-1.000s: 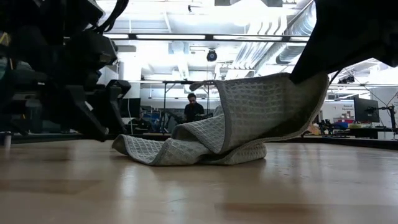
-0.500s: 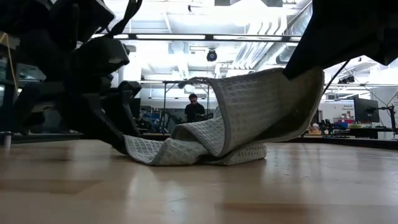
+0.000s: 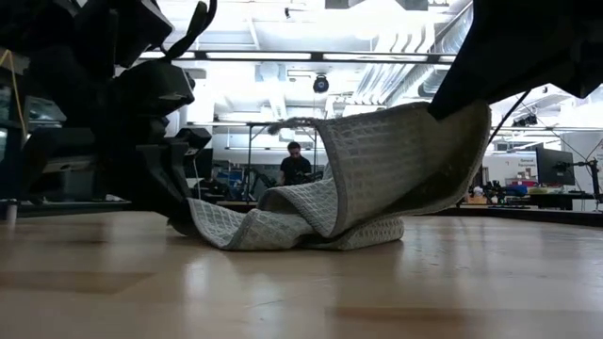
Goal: Fold microfiber towels
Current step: Fold the gray towel
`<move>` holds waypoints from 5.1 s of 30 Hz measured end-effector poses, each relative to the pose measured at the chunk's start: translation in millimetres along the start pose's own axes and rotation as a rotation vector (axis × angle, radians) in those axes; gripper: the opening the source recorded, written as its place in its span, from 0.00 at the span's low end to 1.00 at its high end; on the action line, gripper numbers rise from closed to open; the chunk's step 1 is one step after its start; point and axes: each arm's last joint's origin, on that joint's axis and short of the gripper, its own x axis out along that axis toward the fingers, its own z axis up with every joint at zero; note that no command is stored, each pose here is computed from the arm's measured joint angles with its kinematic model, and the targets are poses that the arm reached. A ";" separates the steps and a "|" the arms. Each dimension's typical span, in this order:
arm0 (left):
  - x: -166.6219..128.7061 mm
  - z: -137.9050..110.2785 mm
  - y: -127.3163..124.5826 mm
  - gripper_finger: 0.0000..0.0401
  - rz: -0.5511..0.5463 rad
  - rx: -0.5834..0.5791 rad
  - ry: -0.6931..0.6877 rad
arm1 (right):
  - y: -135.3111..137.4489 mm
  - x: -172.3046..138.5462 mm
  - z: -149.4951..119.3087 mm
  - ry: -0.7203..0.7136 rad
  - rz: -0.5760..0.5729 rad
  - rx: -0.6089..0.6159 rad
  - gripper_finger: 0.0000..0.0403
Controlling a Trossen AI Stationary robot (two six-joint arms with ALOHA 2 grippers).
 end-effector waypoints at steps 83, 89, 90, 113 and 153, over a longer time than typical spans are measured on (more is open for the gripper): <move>-0.1 0.1 -2.9 0.00 -0.097 -0.053 -0.003 | 11.2 74.5 4.3 0.606 0.254 -0.068 0.46; -0.1 0.3 -2.9 0.00 -0.097 -0.057 -0.005 | 12.6 73.1 2.6 0.606 0.258 -0.053 0.42; -0.1 0.3 -2.9 0.00 -0.097 -0.061 -0.004 | 12.5 73.5 2.0 0.606 0.256 -0.054 0.41; -0.2 -0.4 -3.0 0.00 -0.098 -0.066 0.002 | 26.9 66.7 8.6 0.673 0.330 -0.242 0.33; -0.4 9.7 -1.6 0.00 -0.102 -0.067 0.045 | 47.7 61.0 -18.1 0.574 0.320 -0.625 0.38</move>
